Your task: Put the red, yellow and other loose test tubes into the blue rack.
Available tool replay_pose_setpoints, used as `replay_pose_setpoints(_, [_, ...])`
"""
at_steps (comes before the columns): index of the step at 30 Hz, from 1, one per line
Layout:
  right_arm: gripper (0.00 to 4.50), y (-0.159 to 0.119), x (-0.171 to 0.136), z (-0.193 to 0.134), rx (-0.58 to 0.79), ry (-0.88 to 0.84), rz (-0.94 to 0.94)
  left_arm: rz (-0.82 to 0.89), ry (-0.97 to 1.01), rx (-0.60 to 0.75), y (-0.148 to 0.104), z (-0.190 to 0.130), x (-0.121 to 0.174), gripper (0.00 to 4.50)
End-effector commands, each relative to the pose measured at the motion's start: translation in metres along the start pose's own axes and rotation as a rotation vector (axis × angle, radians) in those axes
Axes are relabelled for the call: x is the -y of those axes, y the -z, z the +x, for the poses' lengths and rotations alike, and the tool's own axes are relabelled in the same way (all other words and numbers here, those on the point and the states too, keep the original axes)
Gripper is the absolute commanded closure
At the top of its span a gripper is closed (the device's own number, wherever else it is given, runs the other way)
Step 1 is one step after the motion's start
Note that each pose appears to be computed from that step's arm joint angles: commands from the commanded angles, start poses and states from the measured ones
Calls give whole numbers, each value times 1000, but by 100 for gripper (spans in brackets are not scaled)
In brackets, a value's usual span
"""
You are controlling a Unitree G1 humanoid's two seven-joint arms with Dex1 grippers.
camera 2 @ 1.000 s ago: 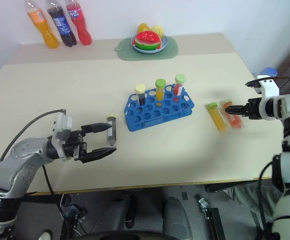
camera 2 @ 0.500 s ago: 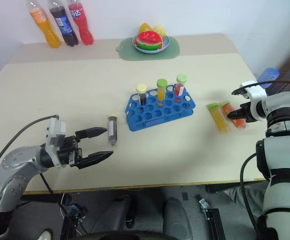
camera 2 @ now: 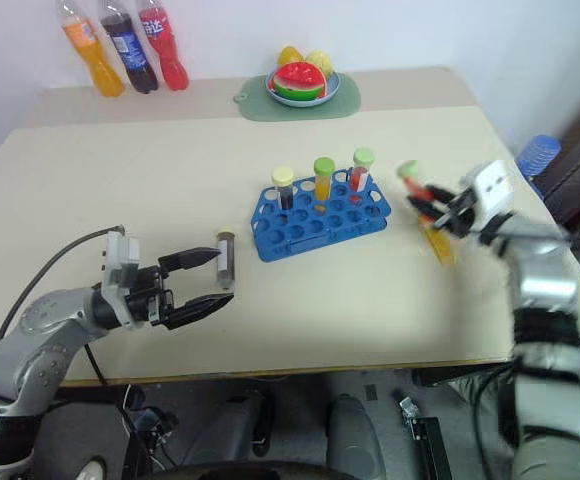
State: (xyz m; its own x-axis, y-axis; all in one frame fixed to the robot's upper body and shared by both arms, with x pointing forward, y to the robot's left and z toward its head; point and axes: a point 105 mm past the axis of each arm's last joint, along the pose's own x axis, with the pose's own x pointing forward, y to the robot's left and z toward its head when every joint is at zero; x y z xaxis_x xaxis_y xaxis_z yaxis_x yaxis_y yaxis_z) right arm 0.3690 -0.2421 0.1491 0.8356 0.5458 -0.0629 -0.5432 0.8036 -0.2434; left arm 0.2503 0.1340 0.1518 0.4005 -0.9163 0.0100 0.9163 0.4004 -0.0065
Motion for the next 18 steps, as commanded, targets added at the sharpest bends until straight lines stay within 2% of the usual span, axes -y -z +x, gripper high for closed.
replay_pose_setpoints(1, [374, -48, -1, 5, 235, 127, -22, 40, 16, 28, -9, 2, -3, 0])
replay_pose_setpoints(7, [374, -59, -24, 29, 402, 218, 91, 41, 27, 43, -16, 4, -8, 0])
replay_pose_setpoints(15, [374, -48, -44, 45, 399, 184, 155, 40, 20, 49, -18, 3, -7, 0])
replay_pose_setpoints(18, [374, -34, -44, 51, 374, 208, 167, 41, 15, 48, -17, 2, -6, 0])
